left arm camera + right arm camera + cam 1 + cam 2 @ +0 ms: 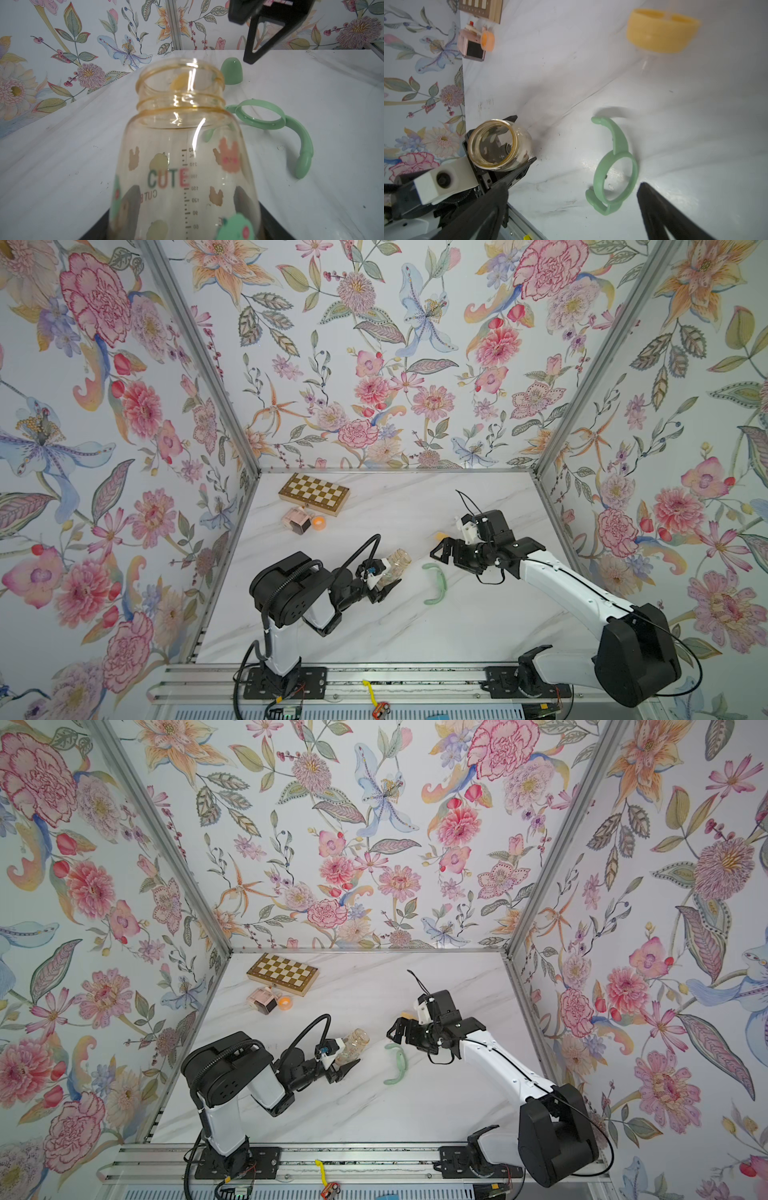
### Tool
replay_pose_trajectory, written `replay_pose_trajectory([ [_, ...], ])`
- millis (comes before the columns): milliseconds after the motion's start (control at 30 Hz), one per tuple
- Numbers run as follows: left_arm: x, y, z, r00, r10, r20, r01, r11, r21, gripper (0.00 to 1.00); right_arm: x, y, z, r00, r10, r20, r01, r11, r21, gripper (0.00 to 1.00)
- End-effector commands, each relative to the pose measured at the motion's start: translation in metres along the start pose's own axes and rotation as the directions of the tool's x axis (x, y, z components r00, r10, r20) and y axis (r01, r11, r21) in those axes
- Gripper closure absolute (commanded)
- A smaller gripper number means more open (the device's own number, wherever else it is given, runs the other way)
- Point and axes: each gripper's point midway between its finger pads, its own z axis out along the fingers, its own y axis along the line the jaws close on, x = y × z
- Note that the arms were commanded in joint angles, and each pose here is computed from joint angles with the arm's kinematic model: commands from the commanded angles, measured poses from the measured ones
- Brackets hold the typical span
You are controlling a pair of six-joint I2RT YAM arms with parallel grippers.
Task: Assemble the baby bottles
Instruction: Pick up the baby bottle from the center of the board.
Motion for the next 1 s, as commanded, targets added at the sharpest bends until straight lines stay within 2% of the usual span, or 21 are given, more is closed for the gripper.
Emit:
replay_pose_trajectory([
  [0, -0.078, 0.004, -0.006, 0.95, 0.093, 0.299, -0.094, 0.996, -0.011, 0.97, -0.024, 0.054, 0.0, 0.991, -0.075, 0.112, 0.101, 0.962, -0.253, 0.02],
  [100, -0.073, 0.006, -0.006, 0.954, 0.087, 0.287, -0.085, 0.996, -0.018, 0.97, -0.028, 0.084, 0.006, 0.986, -0.128, 0.107, 0.157, 0.933, -0.324, 0.01],
  [200, -0.074, 0.006, -0.006, 0.953, 0.086, 0.289, -0.084, 0.996, -0.018, 0.97, -0.02, 0.085, 0.03, 0.985, -0.173, 0.024, 0.174, 0.953, -0.246, 0.0],
  [300, -0.076, 0.007, -0.005, 0.952, 0.082, 0.295, -0.08, 0.997, -0.018, 0.96, -0.01, 0.08, 0.054, 0.984, -0.169, -0.052, 0.154, 0.963, -0.219, 0.03],
  [467, -0.08, 0.005, -0.007, 0.95, 0.081, 0.303, -0.08, 0.997, -0.015, 0.96, -0.004, 0.083, 0.08, 0.977, -0.192, -0.098, 0.17, 0.966, -0.197, 0.08],
  [667, -0.082, 0.007, -0.006, 0.948, 0.077, 0.308, -0.075, 0.997, -0.018, 0.95, 0.013, 0.098, 0.092, 0.962, -0.235, -0.14, 0.199, 0.953, -0.23, 0.26],
  [733, -0.083, 0.009, -0.005, 0.948, 0.075, 0.311, -0.071, 0.997, -0.024, 0.93, 0.019, 0.1, 0.093, 0.955, -0.248, -0.163, 0.21, 0.953, -0.22, 0.43],
  [767, -0.083, 0.01, -0.006, 0.948, 0.073, 0.31, -0.067, 0.997, -0.029, 0.9, 0.021, 0.099, 0.092, 0.953, -0.251, -0.172, 0.214, 0.955, -0.206, 0.46],
  [833, -0.083, 0.011, -0.006, 0.948, 0.069, 0.31, -0.062, 0.998, -0.033, 0.78, 0.023, 0.095, 0.091, 0.947, -0.262, -0.183, 0.235, 0.959, -0.157, 0.55],
  [900, -0.081, 0.012, -0.006, 0.95, 0.06, 0.305, -0.051, 0.998, -0.037, 0.54, 0.023, 0.087, 0.087, 0.943, -0.274, -0.187, 0.265, 0.961, -0.074, 0.61],
  [967, -0.079, 0.01, -0.006, 0.952, 0.055, 0.3, -0.048, 0.998, -0.03, 0.39, 0.019, 0.076, 0.083, 0.941, -0.283, -0.187, 0.291, 0.957, 0.018, 0.64],
])
